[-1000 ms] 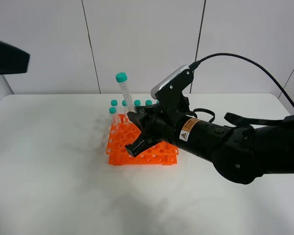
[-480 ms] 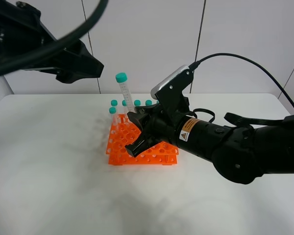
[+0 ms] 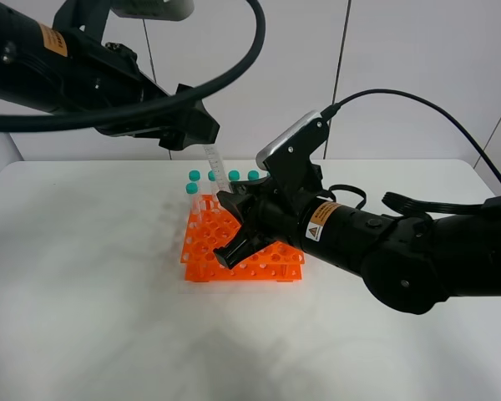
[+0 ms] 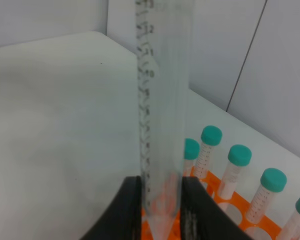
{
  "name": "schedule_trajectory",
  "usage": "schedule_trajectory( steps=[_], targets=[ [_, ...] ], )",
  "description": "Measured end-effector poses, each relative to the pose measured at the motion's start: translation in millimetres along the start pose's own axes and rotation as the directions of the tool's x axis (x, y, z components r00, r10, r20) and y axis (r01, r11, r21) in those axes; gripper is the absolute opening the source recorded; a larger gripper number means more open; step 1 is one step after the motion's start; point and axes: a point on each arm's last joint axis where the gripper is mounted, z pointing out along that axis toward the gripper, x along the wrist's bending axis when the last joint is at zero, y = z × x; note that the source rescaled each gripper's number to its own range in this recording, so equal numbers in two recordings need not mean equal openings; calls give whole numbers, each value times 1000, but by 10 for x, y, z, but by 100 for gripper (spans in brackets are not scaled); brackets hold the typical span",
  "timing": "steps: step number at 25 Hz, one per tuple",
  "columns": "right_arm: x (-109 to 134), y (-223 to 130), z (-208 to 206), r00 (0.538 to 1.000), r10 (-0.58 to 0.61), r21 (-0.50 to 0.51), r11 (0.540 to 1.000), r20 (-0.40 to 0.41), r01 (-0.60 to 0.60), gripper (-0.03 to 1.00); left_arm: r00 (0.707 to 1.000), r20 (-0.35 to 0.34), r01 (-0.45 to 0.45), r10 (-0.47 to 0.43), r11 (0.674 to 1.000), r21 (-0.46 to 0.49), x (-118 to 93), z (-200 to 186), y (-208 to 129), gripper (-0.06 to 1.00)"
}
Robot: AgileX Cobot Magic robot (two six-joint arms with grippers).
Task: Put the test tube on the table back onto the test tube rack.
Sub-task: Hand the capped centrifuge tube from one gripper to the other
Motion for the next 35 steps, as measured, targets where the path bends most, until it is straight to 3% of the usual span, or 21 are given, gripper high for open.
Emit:
schedule_trajectory(
  steps=[13, 20, 23, 25, 35],
  targets=[
    [0, 0, 0, 1000, 0, 0, 1000, 0, 0, 0, 1000, 0, 10, -11, 1000, 28, 9, 261, -52, 97],
    [0, 0, 0, 1000, -2, 0, 1000, 0, 2, 0, 1000, 5, 14, -14, 999, 29, 5, 266, -54, 60],
    [2, 0, 0, 1000, -7, 0, 1000, -2, 7, 0, 1000, 11, -7, 7, 1000, 29, -1, 266, -54, 30],
    [2, 3, 0, 1000, -8, -3, 1000, -2, 8, 0, 1000, 13, -12, 12, 1000, 29, -2, 266, -54, 5],
    [2, -1, -1, 1000, -8, -2, 1000, -2, 8, 0, 999, 42, 14, -15, 1000, 25, -38, 266, -51, 2]
  ],
)
